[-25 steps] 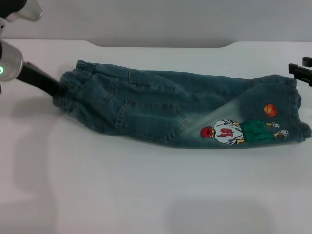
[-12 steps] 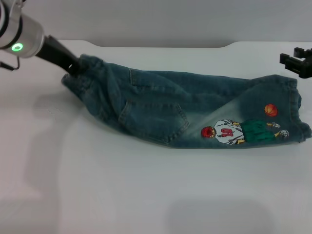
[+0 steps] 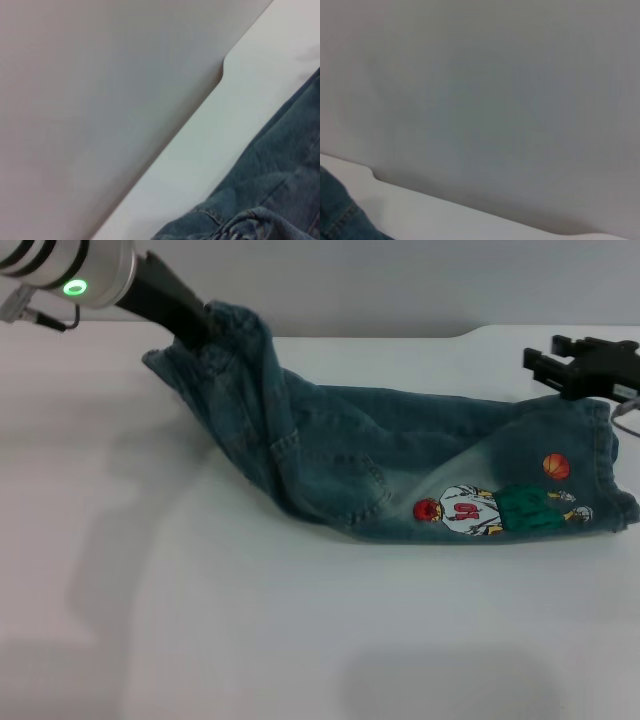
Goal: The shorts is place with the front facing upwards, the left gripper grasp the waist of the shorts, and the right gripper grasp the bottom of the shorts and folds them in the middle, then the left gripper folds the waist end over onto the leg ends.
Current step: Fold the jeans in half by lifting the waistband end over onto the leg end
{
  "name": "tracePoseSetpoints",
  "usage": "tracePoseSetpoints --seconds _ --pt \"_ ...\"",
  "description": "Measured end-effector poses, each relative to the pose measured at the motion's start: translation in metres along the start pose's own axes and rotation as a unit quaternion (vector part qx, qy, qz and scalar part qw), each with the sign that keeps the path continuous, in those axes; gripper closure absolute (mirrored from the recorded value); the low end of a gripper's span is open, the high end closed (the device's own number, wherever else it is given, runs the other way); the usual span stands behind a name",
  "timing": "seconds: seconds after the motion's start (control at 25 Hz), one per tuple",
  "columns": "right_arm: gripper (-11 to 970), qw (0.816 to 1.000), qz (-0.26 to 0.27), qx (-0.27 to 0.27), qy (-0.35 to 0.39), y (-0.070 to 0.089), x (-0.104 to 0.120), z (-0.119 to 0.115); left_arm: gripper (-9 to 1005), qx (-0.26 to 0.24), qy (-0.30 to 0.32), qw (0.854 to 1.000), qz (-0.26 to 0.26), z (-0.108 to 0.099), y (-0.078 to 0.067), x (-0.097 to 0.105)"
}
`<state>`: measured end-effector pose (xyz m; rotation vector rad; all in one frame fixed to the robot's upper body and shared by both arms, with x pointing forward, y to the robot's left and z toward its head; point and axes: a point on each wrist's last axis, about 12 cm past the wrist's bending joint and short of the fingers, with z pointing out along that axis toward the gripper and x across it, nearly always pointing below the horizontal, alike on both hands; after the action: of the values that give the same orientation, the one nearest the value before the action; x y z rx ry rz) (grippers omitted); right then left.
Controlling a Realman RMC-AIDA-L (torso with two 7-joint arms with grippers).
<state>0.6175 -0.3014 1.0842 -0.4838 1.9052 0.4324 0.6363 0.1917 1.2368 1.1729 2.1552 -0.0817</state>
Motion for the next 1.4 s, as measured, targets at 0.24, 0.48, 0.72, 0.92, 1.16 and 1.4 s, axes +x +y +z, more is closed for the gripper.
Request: tracePoseSetpoints --seconds 0.24,0.48,0.72,0.92,1.16,1.4 --pt "516 1.0 -0.006 -0.019 -0.001 0.012 0.003 0.01 949 -0.008 -0.022 0.999 0.022 -0.007 -0.006 -0.018" --pt "516 1.0 0.002 -0.029 0.002 0.018 0.008 0.014 949 -0.008 -0.039 0.998 0.048 -0.012 -0.015 -0.031" --pt "515 0.999 0.014 -0.049 0.002 0.029 0.013 0.02 949 -0.007 -0.05 0.996 0.072 -0.016 -0.025 -0.046" --pt "516 0.998 0.012 -0.061 -0.002 0.039 0.014 0.027 949 -0.007 -0.056 0.994 0.092 -0.019 -0.033 -0.055" --pt "516 0.997 0.017 -0.069 -0.017 0.046 0.011 0.034 949 -0.003 -0.064 0.99 0.126 -0.022 -0.047 -0.072" --pt "517 0.997 0.018 -0.07 -0.012 0.049 0.014 0.036 949 -0.011 -0.081 0.986 0.148 -0.03 -0.053 -0.084"
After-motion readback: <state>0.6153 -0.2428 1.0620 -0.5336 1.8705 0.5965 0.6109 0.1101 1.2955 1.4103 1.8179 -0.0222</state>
